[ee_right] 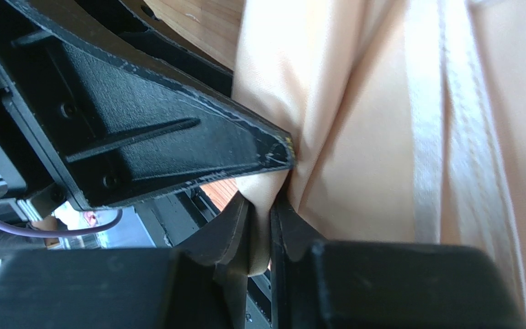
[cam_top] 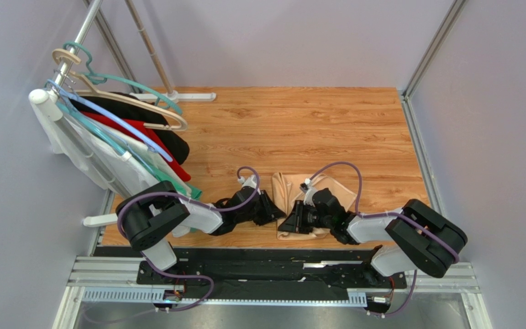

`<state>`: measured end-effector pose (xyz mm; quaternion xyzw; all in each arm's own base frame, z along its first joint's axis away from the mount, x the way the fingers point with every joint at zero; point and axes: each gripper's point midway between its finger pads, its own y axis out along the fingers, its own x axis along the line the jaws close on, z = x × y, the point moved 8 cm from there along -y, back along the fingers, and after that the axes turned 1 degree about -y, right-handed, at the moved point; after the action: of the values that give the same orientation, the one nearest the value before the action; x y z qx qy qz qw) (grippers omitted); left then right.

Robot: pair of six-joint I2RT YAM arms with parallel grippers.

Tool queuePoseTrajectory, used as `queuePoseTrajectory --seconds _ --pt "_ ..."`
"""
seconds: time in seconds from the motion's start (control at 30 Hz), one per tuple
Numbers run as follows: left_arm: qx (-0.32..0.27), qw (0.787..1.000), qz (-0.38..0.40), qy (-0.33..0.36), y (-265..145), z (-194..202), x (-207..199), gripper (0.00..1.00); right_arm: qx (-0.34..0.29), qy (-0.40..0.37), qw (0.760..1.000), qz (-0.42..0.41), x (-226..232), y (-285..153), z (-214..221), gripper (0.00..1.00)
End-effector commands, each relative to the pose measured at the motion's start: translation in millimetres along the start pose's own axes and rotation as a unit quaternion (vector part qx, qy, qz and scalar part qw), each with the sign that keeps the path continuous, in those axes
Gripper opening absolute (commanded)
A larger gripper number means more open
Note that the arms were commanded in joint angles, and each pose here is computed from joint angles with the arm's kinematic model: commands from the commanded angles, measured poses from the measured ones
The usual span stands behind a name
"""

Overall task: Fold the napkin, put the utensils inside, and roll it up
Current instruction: Roll the napkin with the utensil

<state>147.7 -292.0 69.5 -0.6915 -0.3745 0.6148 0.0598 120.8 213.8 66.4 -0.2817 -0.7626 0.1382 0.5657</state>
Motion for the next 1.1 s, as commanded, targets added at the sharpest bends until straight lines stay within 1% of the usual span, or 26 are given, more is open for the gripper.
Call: queuePoseTrajectory --seconds 0.0,0.03,0.07,0.13,0.17,0.2,0.27,0.3,0.33,0.37,0.4,0.43,0.47,0.5,0.53,0.6,0.63,0.73,0.77,0.8,0.83,0.87,0.93,1.07 --pt "0.009 0.987 -0.119 0.110 -3 -2 32 0.00 -0.001 -0.043 0.999 0.017 3 0 -4 0.22" --pt "0.005 0.984 -0.121 0.127 -3 -6 26 0.00 -0.004 -0.047 0.999 0.018 4 -2 -5 0.25" --pt "0.008 0.978 -0.131 0.159 -9 -8 27 0.00 -0.007 -0.052 0.998 0.019 7 -3 -7 0.26" --pt "0.003 0.972 -0.132 0.195 -12 -14 23 0.00 -0.009 -0.066 0.997 0.032 8 -8 -9 0.29" --pt "0.004 0.970 -0.132 0.202 -13 -16 24 0.00 -0.005 -0.067 0.997 0.042 7 -10 -9 0.31" --pt "0.013 0.969 -0.131 0.209 -13 -15 24 0.00 -0.008 -0.075 0.996 0.041 9 -12 -10 0.35" --pt "0.023 0.965 -0.132 0.226 -12 -17 24 0.00 -0.003 -0.078 0.996 0.046 9 -16 -8 0.37" --pt "0.029 0.964 -0.130 0.231 -12 -16 24 0.00 -0.003 -0.078 0.996 0.046 11 -18 -9 0.43" --pt "0.034 0.961 -0.129 0.241 -11 -16 24 0.00 -0.010 -0.087 0.995 0.041 15 -22 -11 0.46" --pt "0.037 0.960 -0.132 0.245 -11 -16 26 0.00 -0.005 -0.086 0.995 0.050 15 -26 -10 0.48" --pt "0.039 0.958 -0.133 0.250 -11 -16 25 0.00 -0.014 -0.090 0.995 0.052 19 -29 -13 0.49" --pt "0.039 0.956 -0.133 0.258 -11 -17 24 0.00 -0.030 -0.102 0.993 0.041 27 -37 -18 0.49" --pt "0.043 0.954 -0.140 0.263 -12 -18 25 0.00 -0.027 -0.097 0.993 0.056 25 -42 -17 0.49" --pt "0.042 0.951 -0.146 0.269 -13 -19 25 0.00 -0.040 -0.099 0.992 0.062 26 -47 -22 0.49" --pt "0.047 0.946 -0.156 0.280 -15 -21 24 0.00 -0.067 -0.099 0.991 0.057 32 -55 -34 0.48" --pt "0.037 0.938 -0.168 0.301 -15 -27 19 0.00 -0.085 -0.099 0.990 0.052 36 -63 -46 0.46" --pt "0.045 0.933 -0.185 0.306 -18 -28 23 0.00 -0.115 -0.096 0.987 0.054 40 -69 -61 0.45" --pt "0.038 0.923 -0.204 0.324 -19 -33 20 0.00 -0.165 -0.088 0.980 0.072 43 -77 -91 0.39" --pt "0.034 0.920 -0.210 0.329 -20 -35 21 0.00 -0.160 -0.088 0.980 0.074 41 -74 -97 0.36" --pt "0.033 0.917 -0.212 0.336 -20 -37 19 0.00 -0.161 -0.084 0.981 0.074 40 -72 -103 0.36" --pt "0.036 0.913 -0.220 0.341 -21 -37 21 0.00 -0.175 -0.086 0.979 0.064 45 -72 -115 0.35" --pt "0.031 0.910 -0.226 0.346 -22 -39 21 0.00 -0.161 -0.076 0.982 0.061 41 -66 -117 0.36" --pt "0.031 0.901 -0.237 0.361 -24 -41 21 0.00 -0.169 -0.076 0.982 0.042 46 -61 -129 0.36" --pt "0.012 0.882 -0.265 0.390 -29 -48 19 0.00 -0.161 -0.051 0.985 0.015 51 -45 -142 0.37"
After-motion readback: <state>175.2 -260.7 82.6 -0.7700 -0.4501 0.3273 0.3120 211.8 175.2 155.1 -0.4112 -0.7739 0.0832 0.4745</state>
